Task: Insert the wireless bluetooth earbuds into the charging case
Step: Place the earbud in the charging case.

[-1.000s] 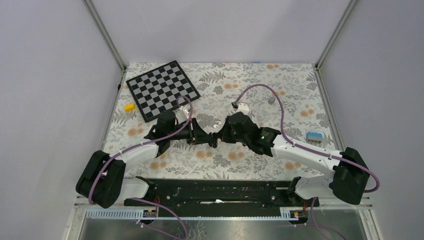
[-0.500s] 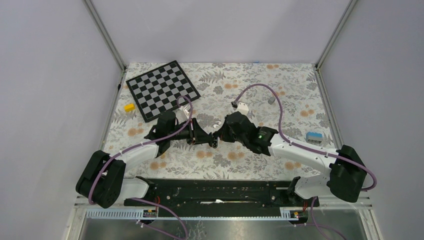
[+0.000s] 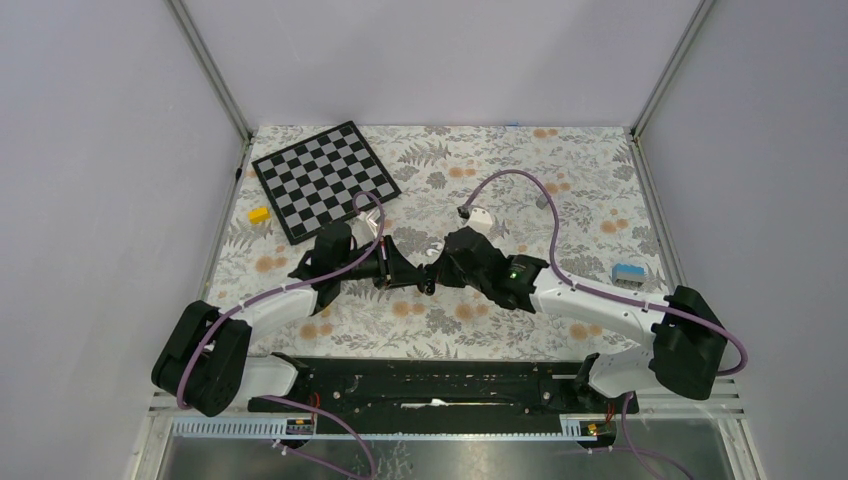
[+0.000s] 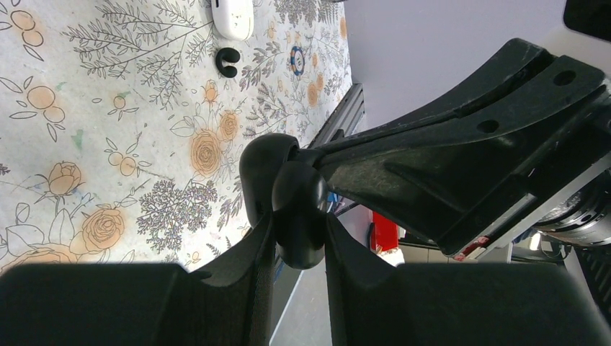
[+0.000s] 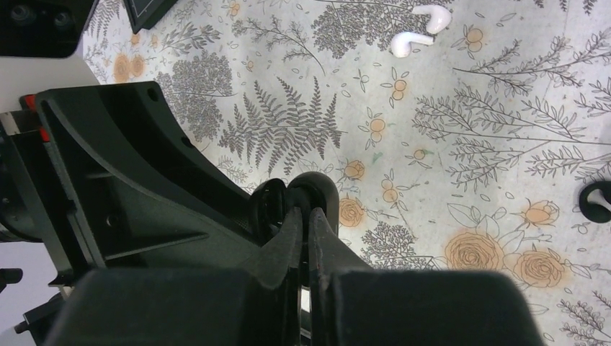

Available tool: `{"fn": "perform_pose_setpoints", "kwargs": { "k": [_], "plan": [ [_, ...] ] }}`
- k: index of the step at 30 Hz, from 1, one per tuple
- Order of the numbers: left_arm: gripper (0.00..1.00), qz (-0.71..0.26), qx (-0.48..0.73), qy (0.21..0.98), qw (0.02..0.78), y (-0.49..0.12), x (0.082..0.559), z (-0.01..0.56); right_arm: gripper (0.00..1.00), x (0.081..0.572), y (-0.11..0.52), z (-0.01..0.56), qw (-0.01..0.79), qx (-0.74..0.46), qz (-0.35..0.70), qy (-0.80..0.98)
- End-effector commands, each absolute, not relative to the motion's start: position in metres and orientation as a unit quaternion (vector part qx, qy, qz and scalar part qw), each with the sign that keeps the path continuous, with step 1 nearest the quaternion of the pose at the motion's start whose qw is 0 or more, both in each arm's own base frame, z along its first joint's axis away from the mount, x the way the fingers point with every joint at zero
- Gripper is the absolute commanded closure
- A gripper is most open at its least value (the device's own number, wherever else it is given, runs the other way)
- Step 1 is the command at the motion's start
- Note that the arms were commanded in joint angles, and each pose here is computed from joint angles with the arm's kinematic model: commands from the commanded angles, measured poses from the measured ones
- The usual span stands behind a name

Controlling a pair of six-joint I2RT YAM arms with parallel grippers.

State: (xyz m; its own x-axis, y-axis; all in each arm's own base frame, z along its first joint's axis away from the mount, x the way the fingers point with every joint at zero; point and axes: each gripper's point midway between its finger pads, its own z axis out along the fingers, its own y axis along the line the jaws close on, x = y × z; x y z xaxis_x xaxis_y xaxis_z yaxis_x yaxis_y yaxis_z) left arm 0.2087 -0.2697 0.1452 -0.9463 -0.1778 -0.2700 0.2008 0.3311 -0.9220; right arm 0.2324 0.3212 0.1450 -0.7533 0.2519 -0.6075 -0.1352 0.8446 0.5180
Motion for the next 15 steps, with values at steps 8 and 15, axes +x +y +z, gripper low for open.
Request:
{"fn": "perform_pose_setpoints", "kwargs": {
  "k": [8,15],
  "plan": [
    [0.99,-0.601,0.036,0.772,0.203,-0.2755,0.2134,0.1723,1.00,0.2362,0.3171,0.1556,0.375,0.070,0.246,0.891],
    [0.99,-0.597,0.045,0.776,0.198,-0.2761,0.2107,0.1711,1.00,0.2412,0.3167,0.1516,0.379,0.074,0.216,0.897]
  ]
}}
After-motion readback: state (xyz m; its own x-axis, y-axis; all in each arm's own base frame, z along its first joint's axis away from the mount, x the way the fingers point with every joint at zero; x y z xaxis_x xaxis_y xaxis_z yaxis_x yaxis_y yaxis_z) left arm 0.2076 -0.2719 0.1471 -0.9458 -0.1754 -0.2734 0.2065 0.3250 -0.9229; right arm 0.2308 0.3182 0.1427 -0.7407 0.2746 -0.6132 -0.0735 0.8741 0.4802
